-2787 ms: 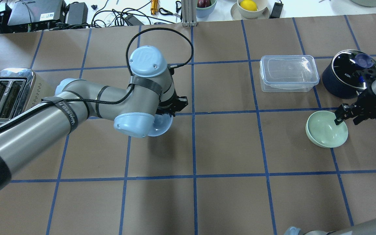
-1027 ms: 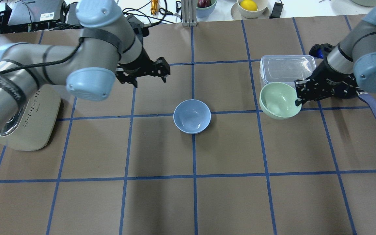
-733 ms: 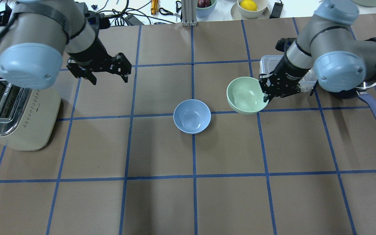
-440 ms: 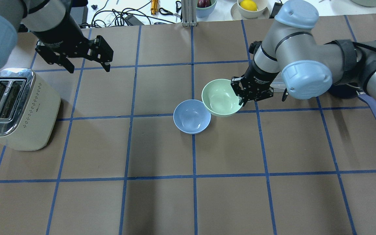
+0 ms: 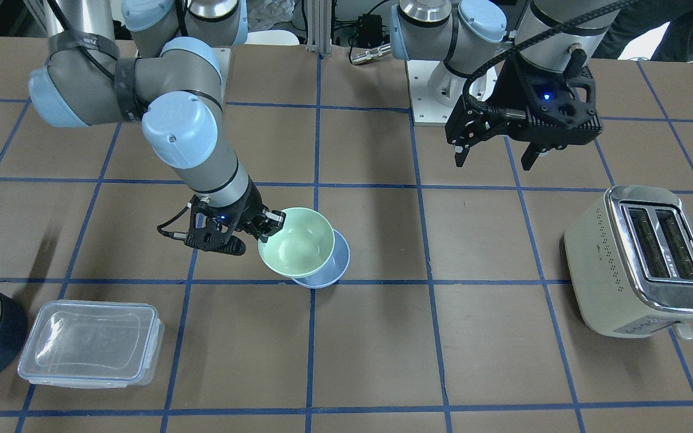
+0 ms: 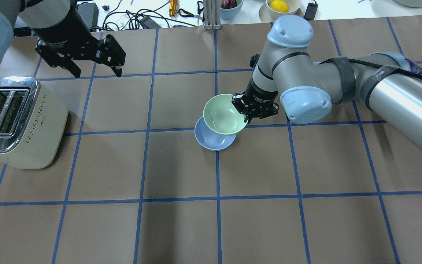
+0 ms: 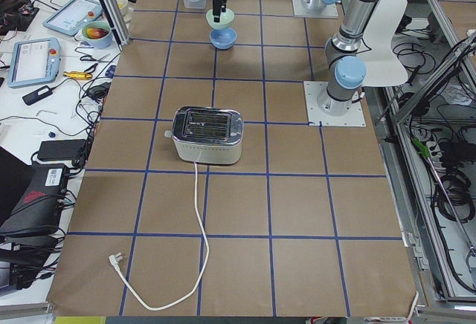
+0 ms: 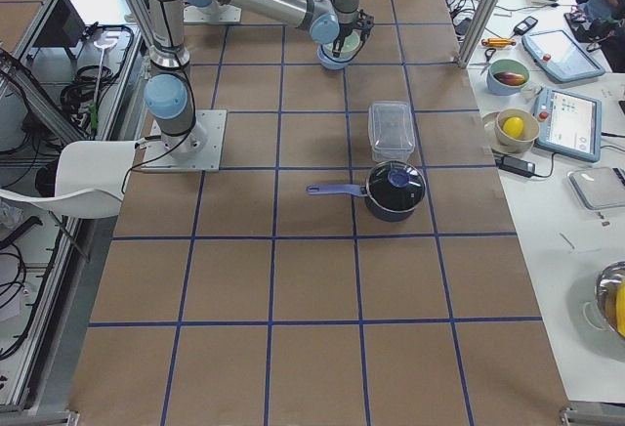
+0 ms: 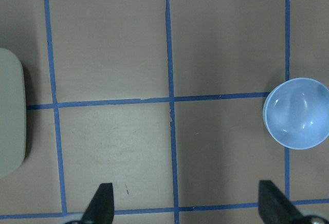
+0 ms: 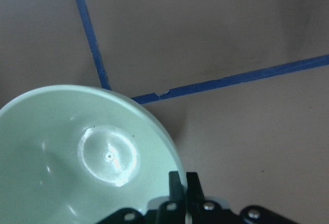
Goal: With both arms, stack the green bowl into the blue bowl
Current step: 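Carry green bowl with right gripper over blue bowl and lower it in, then open the right gripper and lift it away from the stacked bowls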
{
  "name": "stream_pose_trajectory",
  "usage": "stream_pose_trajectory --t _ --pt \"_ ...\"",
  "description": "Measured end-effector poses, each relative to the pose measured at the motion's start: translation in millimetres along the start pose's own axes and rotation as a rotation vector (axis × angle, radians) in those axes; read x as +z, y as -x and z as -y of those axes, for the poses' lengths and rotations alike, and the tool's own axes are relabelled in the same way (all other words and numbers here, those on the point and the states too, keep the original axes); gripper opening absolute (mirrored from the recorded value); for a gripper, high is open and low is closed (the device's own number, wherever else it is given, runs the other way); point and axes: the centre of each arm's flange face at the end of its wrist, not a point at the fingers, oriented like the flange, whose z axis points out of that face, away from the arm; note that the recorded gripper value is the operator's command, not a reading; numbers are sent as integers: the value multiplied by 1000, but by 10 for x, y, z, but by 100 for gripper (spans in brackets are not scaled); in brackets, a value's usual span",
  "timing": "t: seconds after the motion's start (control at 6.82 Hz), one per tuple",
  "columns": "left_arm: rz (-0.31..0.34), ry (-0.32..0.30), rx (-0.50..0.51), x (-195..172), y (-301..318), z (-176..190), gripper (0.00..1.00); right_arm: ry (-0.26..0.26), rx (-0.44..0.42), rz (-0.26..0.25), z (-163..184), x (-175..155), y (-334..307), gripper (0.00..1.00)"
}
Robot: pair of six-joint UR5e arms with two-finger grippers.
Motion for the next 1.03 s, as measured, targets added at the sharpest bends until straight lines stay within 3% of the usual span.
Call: stream_pose_trajectory --t 0.29,1.03 --pt "3 -1 2 -2 6 -20 100 7 -21 -35 -37 181 66 2" --pt "4 0 -3 -7 4 -40 100 5 -42 -34 -46 345 153 2"
